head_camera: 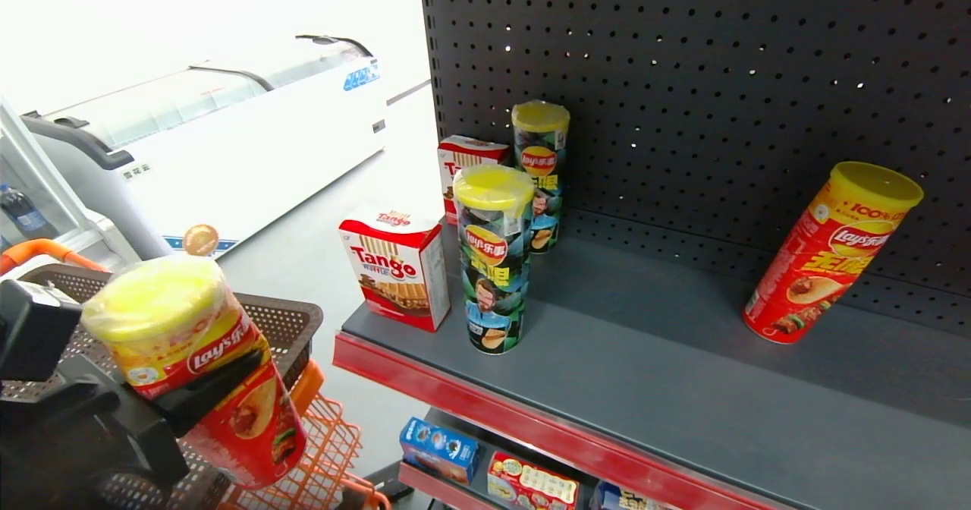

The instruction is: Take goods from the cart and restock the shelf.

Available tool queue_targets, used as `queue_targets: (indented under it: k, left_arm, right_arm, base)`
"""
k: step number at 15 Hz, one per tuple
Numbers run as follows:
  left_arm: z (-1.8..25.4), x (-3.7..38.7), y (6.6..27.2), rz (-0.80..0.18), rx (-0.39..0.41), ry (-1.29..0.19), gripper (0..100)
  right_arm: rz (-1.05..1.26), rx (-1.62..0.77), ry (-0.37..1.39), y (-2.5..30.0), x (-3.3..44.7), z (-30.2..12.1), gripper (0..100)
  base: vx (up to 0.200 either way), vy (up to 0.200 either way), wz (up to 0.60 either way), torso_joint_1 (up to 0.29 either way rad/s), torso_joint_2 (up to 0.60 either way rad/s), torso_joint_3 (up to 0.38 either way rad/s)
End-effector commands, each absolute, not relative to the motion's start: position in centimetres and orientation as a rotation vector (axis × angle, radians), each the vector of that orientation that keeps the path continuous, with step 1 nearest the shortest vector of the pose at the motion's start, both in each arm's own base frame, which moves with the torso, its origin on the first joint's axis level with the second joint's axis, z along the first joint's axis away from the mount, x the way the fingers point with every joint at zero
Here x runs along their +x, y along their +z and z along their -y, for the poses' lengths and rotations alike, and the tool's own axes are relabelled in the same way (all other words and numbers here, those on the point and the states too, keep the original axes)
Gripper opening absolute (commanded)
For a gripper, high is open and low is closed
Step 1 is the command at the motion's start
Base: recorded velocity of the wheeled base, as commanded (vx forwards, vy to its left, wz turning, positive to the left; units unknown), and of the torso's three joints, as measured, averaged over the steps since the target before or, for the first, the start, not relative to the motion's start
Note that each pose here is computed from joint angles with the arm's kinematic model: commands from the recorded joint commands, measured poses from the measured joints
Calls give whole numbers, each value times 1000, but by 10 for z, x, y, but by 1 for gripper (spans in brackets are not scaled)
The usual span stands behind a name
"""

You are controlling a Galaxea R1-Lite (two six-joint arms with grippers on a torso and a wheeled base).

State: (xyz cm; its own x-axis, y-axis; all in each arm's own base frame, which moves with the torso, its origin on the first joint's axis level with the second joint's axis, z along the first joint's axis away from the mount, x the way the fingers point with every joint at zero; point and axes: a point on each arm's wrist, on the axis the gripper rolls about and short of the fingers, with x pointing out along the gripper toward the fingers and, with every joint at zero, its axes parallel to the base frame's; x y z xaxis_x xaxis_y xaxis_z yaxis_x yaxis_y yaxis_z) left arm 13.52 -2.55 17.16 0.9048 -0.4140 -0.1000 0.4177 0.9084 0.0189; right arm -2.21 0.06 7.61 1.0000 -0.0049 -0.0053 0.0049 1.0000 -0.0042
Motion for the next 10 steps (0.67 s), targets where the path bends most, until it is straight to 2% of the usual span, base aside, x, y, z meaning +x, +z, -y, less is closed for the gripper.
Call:
queue_targets:
  k: [1, 6, 10]
  left_arm:
    - [28, 125, 187, -8, 50, -464, 0]
    - [37, 145, 205, 26, 46, -521, 0]
    - [50, 145, 204, 16, 43, -627, 0]
  right_arm:
    - [-8, -5, -5, 76, -22, -1, 100]
    - [-6, -5, -5, 76, -22, -1, 100]
    - [-6, -5, -5, 76, -22, -1, 100]
  base:
    - [0, 0, 0, 0, 0, 0]
    - [0, 0, 0, 0, 0, 0]
    - [0, 0, 0, 0, 0, 0]
